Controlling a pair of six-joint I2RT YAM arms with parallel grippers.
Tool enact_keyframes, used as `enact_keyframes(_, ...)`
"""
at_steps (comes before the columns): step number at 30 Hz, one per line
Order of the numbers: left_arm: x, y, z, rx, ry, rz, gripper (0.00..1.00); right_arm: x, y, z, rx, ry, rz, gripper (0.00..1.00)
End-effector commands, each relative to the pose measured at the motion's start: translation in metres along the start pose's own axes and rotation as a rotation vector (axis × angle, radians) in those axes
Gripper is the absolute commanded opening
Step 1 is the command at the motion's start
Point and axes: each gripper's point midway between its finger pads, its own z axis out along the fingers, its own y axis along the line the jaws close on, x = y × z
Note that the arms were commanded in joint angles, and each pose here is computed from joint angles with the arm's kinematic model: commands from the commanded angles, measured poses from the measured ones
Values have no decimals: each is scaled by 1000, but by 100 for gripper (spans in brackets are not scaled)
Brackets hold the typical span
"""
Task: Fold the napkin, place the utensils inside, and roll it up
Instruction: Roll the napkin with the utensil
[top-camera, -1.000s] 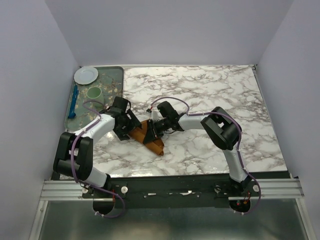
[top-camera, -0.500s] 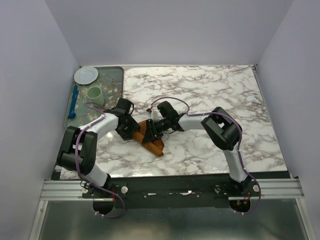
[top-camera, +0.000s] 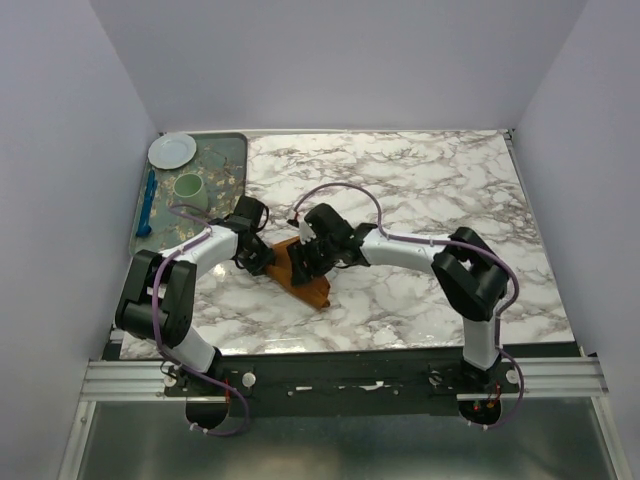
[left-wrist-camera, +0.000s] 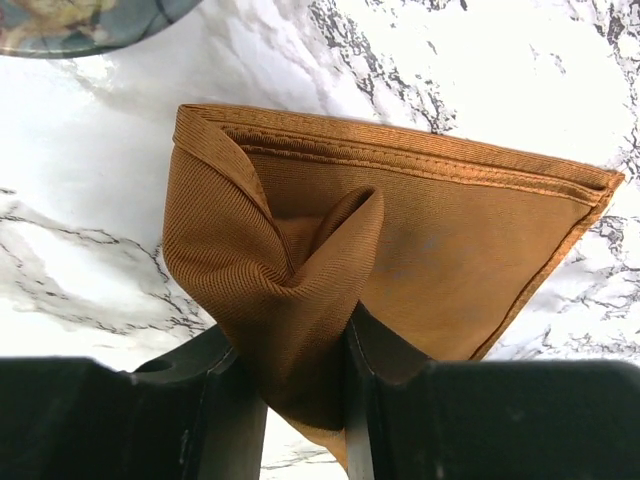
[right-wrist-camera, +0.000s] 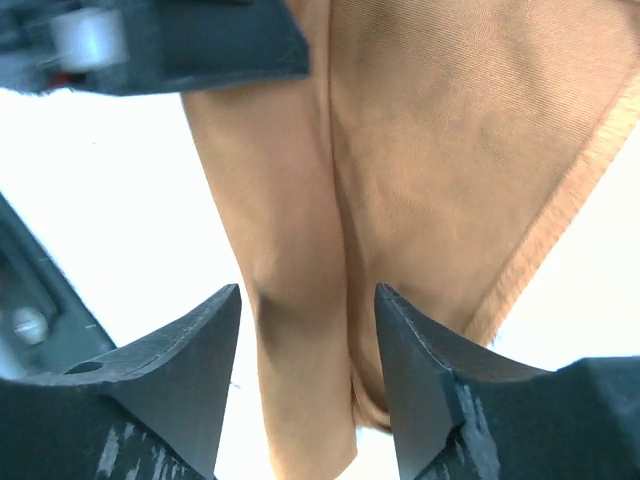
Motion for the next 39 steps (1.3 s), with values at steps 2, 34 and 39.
enact_keyframes(2, -1, 8, 6, -42, -5, 33, 36, -1, -18, -26, 415, -55, -261, 66)
enact_keyframes(34, -17, -25, 6, 155, 8, 223, 74, 31, 7, 30, 339, 36, -378, 30)
enact_keyframes(39, -40, -34, -8, 221, -52, 218, 83, 44, 7, 34, 147, 99, -236, 29)
